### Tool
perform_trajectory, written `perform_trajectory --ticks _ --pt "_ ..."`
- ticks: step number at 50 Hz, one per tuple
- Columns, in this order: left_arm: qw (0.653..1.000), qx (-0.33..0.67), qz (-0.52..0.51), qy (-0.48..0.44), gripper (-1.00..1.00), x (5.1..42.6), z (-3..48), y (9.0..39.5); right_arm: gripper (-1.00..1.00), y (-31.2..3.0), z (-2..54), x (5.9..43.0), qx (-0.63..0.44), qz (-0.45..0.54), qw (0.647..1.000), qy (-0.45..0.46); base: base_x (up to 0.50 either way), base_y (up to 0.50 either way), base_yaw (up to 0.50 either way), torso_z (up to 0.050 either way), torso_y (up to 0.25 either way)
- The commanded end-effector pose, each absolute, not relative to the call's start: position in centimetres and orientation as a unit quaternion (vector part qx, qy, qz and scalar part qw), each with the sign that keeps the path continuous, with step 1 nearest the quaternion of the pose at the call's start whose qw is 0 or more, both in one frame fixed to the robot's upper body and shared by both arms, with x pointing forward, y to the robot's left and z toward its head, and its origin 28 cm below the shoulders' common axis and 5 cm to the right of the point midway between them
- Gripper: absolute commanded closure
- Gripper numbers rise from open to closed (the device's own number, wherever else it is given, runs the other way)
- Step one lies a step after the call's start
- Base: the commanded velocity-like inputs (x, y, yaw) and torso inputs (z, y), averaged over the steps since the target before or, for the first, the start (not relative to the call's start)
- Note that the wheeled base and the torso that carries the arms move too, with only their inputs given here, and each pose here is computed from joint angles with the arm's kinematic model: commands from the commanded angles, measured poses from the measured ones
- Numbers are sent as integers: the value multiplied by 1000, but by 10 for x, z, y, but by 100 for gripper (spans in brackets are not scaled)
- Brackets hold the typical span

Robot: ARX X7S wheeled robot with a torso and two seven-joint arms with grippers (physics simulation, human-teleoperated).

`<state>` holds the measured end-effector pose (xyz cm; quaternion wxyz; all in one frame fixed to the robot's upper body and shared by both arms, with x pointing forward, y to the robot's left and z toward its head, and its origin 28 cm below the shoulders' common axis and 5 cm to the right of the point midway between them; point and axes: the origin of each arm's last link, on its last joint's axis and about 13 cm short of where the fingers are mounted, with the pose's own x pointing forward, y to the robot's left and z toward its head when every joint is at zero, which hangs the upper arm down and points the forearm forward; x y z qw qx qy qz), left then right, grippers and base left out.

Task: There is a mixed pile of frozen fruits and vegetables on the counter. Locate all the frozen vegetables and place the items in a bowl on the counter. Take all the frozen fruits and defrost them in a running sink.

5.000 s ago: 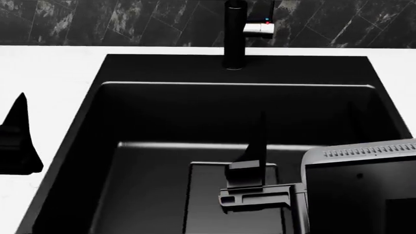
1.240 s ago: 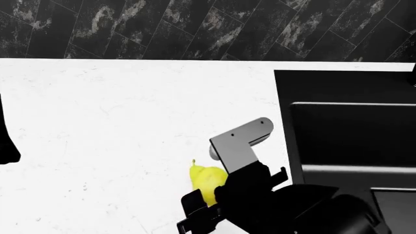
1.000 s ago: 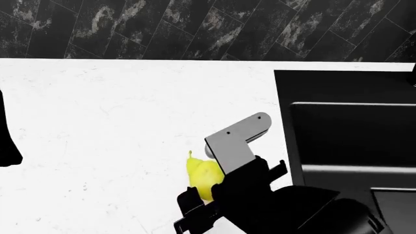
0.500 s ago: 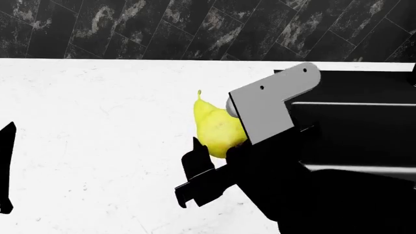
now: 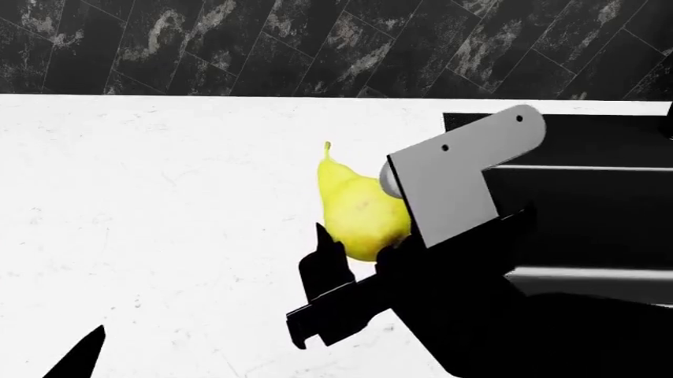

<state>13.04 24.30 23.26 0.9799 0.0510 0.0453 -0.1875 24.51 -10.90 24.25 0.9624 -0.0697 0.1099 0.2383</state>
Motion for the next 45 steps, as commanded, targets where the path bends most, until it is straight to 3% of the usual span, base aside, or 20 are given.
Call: perform_trajectory --ticks 1,45 --pt "972 56 -220 56 -100 122 217 230 100 -108 233 243 -78 244 959 117 0 0 0 0 0" --pt "952 94 -272 106 -100 119 187 208 100 -110 210 246 -74 247 955 147 0 0 0 0 0"
